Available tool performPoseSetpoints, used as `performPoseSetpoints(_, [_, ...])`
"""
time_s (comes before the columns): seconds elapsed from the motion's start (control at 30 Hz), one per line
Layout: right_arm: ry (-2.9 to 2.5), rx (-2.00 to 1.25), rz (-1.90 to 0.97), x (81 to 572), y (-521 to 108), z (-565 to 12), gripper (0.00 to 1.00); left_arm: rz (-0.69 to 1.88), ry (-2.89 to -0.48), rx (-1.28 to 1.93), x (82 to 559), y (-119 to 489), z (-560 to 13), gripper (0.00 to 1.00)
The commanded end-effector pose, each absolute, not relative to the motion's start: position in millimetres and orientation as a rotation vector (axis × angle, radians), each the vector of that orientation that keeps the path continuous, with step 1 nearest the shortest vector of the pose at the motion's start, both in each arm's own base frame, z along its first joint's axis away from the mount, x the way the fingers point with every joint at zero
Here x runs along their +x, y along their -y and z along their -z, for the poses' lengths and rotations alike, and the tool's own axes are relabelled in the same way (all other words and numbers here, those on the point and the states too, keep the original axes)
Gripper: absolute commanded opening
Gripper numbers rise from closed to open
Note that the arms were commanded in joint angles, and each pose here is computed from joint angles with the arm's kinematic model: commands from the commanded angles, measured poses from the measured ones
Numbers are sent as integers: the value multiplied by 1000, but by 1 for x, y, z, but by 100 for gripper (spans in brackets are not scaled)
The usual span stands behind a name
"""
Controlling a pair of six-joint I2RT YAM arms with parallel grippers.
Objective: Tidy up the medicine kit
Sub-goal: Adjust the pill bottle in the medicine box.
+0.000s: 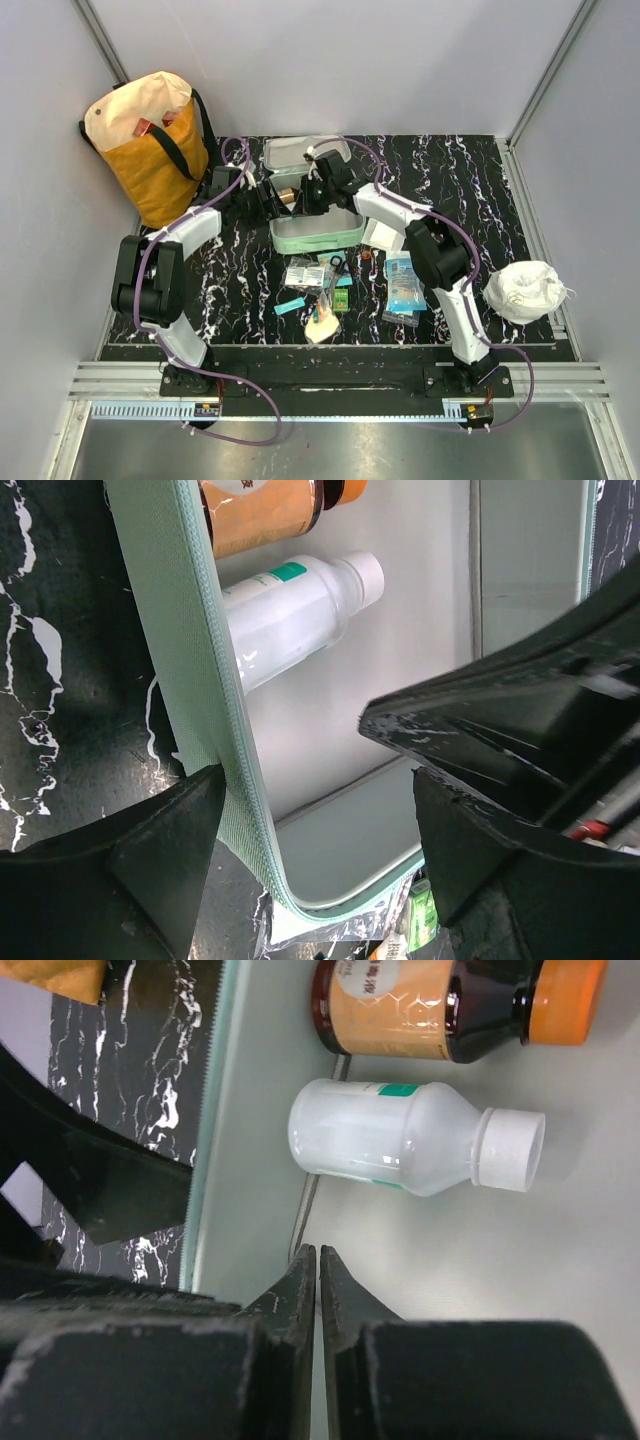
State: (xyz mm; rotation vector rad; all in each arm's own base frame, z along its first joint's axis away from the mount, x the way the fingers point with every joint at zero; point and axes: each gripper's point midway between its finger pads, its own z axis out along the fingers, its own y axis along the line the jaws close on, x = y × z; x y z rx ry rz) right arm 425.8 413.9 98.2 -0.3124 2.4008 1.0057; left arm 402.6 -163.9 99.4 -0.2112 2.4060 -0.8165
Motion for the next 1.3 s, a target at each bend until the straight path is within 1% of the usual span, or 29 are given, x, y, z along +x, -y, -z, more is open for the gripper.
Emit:
performPoseSetpoints(0.0, [-2402, -288, -1055, 426, -426, -91, 9, 923, -2275, -163, 411, 176, -133, 80])
performPoseSetpoints(0.3, [-2413, -267, -1072, 435, -439, -71, 8, 931, -2272, -173, 409, 176, -130, 80])
performPoseSetpoints(0.57, [-2361, -242, -1123, 448, -453, -83, 9, 939, -2281, -169, 409, 177, -127, 79])
performPoseSetpoints(0.77, [-2351, -193, -1162, 447, -462, -81, 9, 939, -2280, -169, 408, 177, -127, 79])
performPoseSetpoints(1.0, [-2348, -147, -1149, 451, -466, -75, 9, 950, -2284, -167, 408, 179, -126, 79])
performPoseSetpoints(1.13, [-2351, -129, -1069, 462, -461, -66, 10, 947, -2282, -168, 408, 178, -126, 79])
performPoseSetpoints(1.27, [-2315, -193, -1114, 458, -468, -76, 15, 940, -2288, -171, 407, 177, -124, 80])
